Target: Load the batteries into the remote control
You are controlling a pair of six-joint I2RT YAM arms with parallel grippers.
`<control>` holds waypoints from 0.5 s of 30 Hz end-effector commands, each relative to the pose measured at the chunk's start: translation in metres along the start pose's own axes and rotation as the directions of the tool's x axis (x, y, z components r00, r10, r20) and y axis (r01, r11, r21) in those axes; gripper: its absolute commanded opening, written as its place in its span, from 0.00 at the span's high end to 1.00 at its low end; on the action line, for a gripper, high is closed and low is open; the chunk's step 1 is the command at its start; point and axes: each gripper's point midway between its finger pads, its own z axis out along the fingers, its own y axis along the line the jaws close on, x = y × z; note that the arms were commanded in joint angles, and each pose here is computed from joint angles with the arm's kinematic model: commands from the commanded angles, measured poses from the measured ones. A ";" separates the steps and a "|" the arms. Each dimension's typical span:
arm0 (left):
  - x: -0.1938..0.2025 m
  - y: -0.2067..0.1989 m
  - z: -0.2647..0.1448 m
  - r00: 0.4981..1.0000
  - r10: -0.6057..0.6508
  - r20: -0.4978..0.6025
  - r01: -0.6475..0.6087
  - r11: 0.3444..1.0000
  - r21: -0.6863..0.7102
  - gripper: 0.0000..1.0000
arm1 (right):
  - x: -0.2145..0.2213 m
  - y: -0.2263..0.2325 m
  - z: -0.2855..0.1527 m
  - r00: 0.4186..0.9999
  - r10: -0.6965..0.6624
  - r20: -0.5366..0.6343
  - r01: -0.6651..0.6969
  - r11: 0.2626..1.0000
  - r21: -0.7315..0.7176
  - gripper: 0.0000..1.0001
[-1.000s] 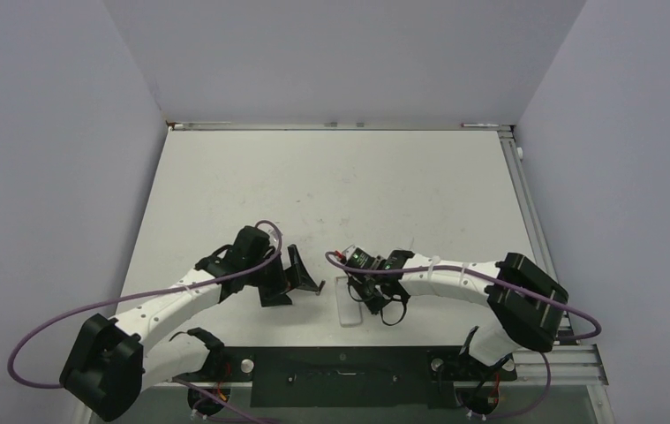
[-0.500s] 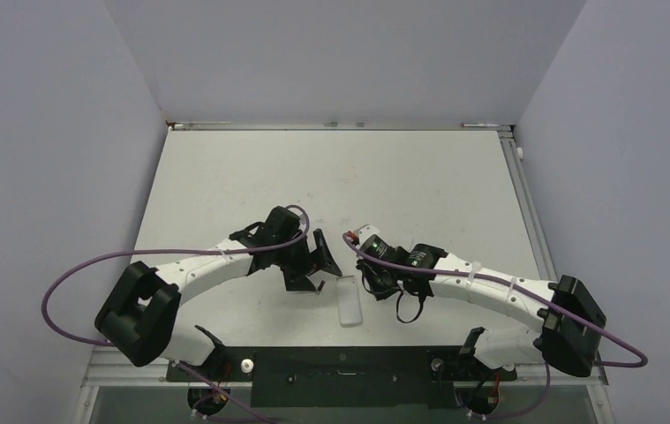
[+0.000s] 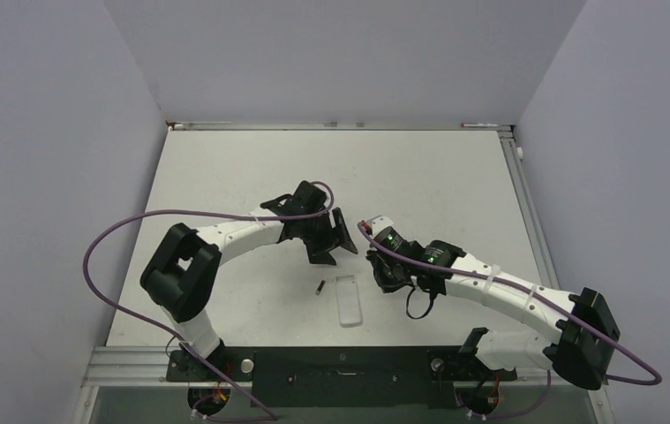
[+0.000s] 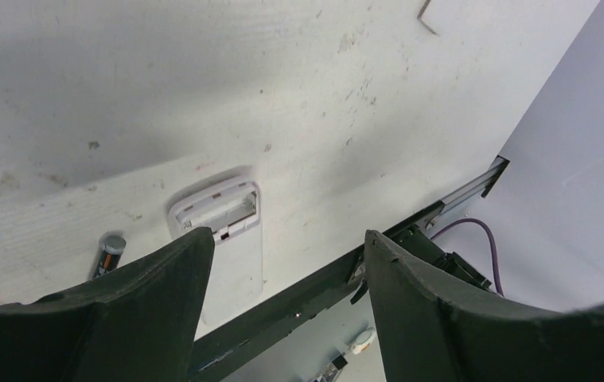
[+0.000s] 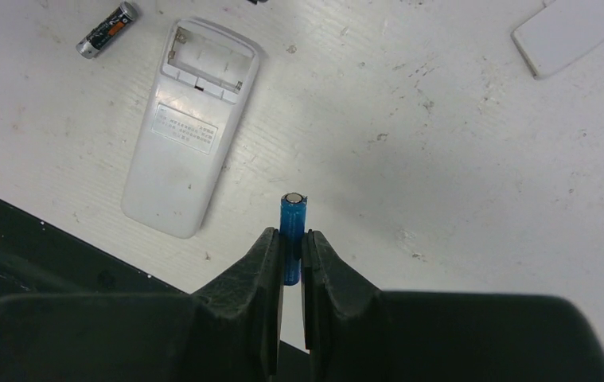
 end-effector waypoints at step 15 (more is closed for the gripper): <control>-0.010 0.018 0.038 0.992 0.115 -0.047 -0.121 0.980 -0.158 0.68 | -0.008 -0.012 -0.024 0.993 0.087 0.085 -0.086 0.996 -0.015 0.91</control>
